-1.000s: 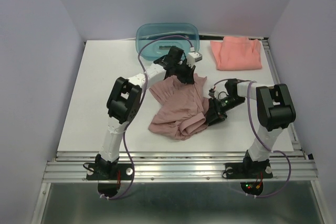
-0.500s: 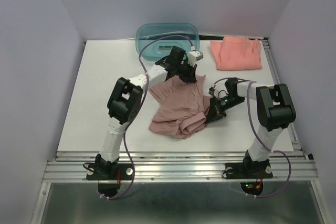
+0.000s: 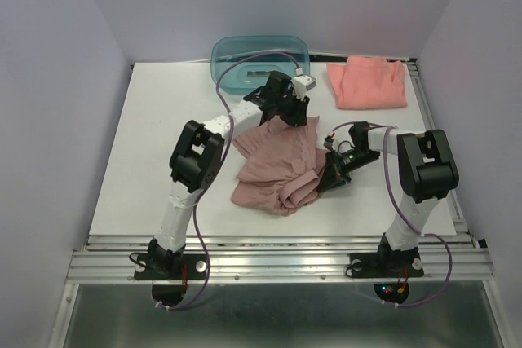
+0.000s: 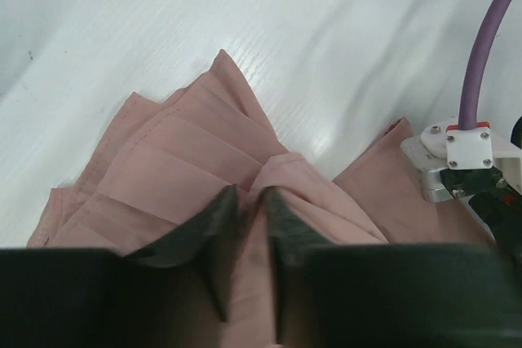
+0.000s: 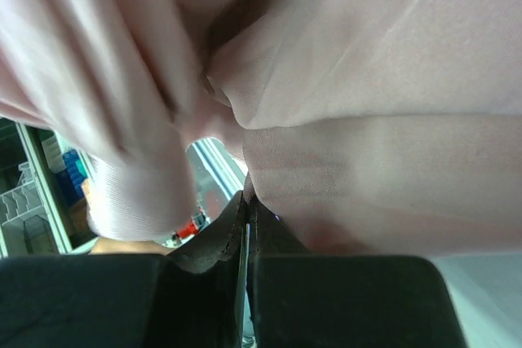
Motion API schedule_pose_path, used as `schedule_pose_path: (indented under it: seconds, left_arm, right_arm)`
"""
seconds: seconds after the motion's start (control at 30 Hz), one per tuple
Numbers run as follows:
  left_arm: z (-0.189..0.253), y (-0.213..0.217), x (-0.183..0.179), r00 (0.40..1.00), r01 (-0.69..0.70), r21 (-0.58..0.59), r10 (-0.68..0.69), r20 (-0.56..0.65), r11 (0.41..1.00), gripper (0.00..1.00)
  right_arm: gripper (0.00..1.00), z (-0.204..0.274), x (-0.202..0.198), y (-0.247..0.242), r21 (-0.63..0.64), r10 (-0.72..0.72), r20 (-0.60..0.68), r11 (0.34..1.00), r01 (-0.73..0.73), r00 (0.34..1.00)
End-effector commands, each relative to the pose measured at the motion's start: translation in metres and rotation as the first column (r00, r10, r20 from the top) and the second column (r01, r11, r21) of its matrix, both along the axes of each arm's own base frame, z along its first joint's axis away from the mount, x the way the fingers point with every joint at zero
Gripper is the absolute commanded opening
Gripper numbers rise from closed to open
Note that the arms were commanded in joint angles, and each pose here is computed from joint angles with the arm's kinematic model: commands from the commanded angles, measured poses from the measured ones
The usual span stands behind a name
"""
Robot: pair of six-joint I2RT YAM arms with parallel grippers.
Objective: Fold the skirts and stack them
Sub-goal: Fold the skirt
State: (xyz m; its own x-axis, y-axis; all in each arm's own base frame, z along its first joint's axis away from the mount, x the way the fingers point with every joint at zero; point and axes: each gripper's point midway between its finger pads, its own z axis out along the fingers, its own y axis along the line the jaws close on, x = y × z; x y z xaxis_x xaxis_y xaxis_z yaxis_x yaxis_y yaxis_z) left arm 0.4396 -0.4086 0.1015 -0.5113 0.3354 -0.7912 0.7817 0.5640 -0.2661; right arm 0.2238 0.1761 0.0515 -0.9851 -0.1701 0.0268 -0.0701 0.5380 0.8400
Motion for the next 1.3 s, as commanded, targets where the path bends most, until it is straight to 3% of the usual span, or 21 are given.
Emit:
schedule_pose_path:
  seconds: [0.0, 0.03, 0.07, 0.1, 0.23, 0.33, 0.37, 0.43, 0.5, 0.57, 0.63, 0.9, 1.27]
  left_arm:
    - [0.049, -0.007, 0.004, 0.995, 0.022, -0.035, -0.019, 0.098, 0.999, 0.45]
    - [0.053, -0.003, 0.0, 0.995, 0.033, -0.02, -0.03, 0.095, 0.999, 0.52]
    - [0.071, 0.002, -0.002, 0.991, 0.036, -0.017, -0.034, 0.133, 0.999, 0.67]
    - [0.082, 0.006, -0.004, 0.988, 0.034, -0.012, -0.032, 0.15, 0.999, 0.68]
    - [0.131, 0.04, -0.03, 0.973, 0.002, 0.007, -0.004, 0.23, 1.0, 0.68]
    - [0.167, 0.061, -0.063, 0.951, 0.053, -0.011, -0.047, 0.305, 0.999, 0.57]
    - [0.151, 0.067, -0.081, 0.956, 0.098, 0.014, -0.098, 0.277, 0.995, 0.51]
    - [0.143, 0.08, -0.12, 0.933, 0.217, 0.076, -0.229, 0.279, 0.973, 0.52]
    - [0.126, 0.074, -0.159, 0.902, 0.309, 0.156, -0.341, 0.264, 0.938, 0.61]
    - [0.094, 0.084, -0.185, 0.877, 0.33, 0.279, -0.402, 0.264, 0.902, 0.64]
    - [0.077, 0.079, -0.207, 0.849, 0.333, 0.328, -0.433, 0.303, 0.884, 0.65]
    - [0.054, 0.037, -0.223, 0.809, 0.311, 0.359, -0.443, 0.387, 0.88, 0.65]
    - [0.015, 0.013, -0.233, 0.808, 0.348, 0.399, -0.487, 0.332, 0.848, 0.55]
  right_arm:
    - [0.01, 0.004, 0.003, 0.002, 0.032, -0.015, 0.01, 0.999, 0.015, 1.0]
    - [0.01, 0.005, 0.004, 0.002, 0.034, -0.014, 0.014, 0.999, 0.014, 1.0]
    - [0.01, 0.006, 0.004, 0.002, 0.034, -0.015, 0.022, 0.999, 0.014, 1.0]
    - [0.01, 0.007, 0.004, 0.002, 0.036, -0.014, 0.025, 0.999, 0.014, 1.0]
    - [0.01, 0.01, 0.004, 0.002, 0.041, -0.016, 0.029, 0.999, 0.014, 0.999]
    - [0.01, 0.011, 0.003, 0.002, 0.043, -0.016, 0.032, 0.999, 0.015, 0.999]
    - [0.01, 0.012, 0.003, 0.003, 0.044, -0.017, 0.031, 0.999, 0.016, 0.999]
    - [0.01, 0.012, 0.003, 0.003, 0.044, -0.017, 0.034, 0.999, 0.016, 0.999]
    - [0.01, 0.013, 0.002, 0.003, 0.044, -0.018, 0.032, 0.999, 0.017, 0.999]
    - [0.01, 0.014, 0.003, 0.003, 0.051, -0.019, 0.035, 0.999, 0.018, 0.999]
    - [0.01, 0.013, 0.001, 0.003, 0.053, -0.018, 0.026, 0.998, 0.017, 0.999]
    - [0.01, 0.015, -0.001, 0.005, 0.07, -0.019, 0.018, 0.997, 0.018, 1.0]
    - [0.01, 0.017, -0.003, 0.005, 0.075, -0.021, 0.019, 0.997, 0.02, 1.0]
